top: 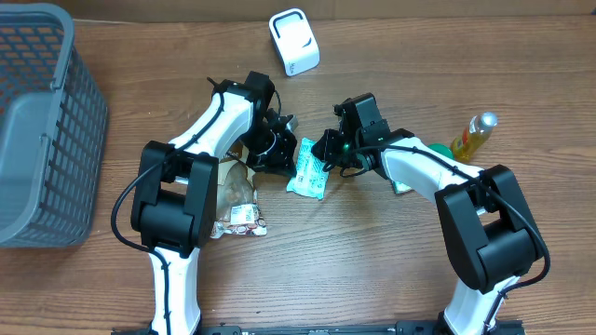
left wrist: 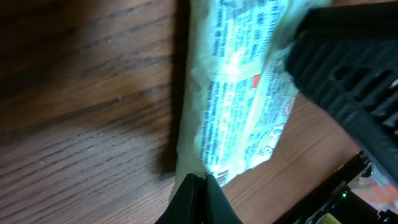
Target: Scan the item barcode
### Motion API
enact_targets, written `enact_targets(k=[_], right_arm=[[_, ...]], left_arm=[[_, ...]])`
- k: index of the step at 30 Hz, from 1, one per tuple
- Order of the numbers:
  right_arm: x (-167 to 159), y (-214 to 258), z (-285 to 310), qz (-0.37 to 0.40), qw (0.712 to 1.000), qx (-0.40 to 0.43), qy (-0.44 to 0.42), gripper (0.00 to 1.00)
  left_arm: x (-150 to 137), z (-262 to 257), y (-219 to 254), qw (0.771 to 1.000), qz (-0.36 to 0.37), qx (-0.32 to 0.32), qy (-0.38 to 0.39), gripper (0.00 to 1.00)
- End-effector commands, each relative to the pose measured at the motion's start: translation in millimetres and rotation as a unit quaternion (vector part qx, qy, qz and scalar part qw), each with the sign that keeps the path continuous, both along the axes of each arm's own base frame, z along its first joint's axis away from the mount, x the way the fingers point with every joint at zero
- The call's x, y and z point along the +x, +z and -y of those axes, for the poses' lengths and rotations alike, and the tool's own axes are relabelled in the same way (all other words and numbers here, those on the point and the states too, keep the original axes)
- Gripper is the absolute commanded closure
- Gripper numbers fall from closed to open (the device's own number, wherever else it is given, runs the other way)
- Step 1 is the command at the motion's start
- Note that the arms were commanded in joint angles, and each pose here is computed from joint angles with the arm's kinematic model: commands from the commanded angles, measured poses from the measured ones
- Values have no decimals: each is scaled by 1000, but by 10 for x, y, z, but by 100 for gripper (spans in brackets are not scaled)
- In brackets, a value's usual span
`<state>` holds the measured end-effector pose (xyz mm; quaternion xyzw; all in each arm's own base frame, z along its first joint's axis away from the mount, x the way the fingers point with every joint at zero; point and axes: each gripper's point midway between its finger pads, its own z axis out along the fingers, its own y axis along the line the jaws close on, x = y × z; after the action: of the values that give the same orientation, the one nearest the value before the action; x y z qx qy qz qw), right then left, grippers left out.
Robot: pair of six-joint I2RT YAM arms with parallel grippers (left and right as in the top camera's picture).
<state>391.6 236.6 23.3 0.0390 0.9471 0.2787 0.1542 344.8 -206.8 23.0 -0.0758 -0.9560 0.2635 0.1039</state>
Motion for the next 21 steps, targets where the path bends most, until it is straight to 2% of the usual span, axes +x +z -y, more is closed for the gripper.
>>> enact_targets(k=[1, 7, 11, 14, 19, 21], right_arm=[[24, -47, 16, -3, 1000, -8, -2, 80], [24, -47, 16, -3, 1000, -8, -2, 79], [23, -48, 16, -3, 1000, -8, -2, 79], [19, -51, 19, -4, 1000, -8, -2, 78], [25, -47, 17, -2, 1000, -8, -2, 75], [25, -47, 16, -2, 1000, -8, -2, 75]], left_arm=[[-119, -2, -100, 1000, -15, 1, -9, 96], [-170, -64, -213, 1000, -17, 17, -9, 96], [-44, -292, -348, 995, 5, 100, 19, 96], [46, -406, -374, 990, 22, 133, 29, 96], [170, -408, -207, 992, 24, 118, 42, 96], [183, -265, -73, 997, 18, 72, 38, 96]])
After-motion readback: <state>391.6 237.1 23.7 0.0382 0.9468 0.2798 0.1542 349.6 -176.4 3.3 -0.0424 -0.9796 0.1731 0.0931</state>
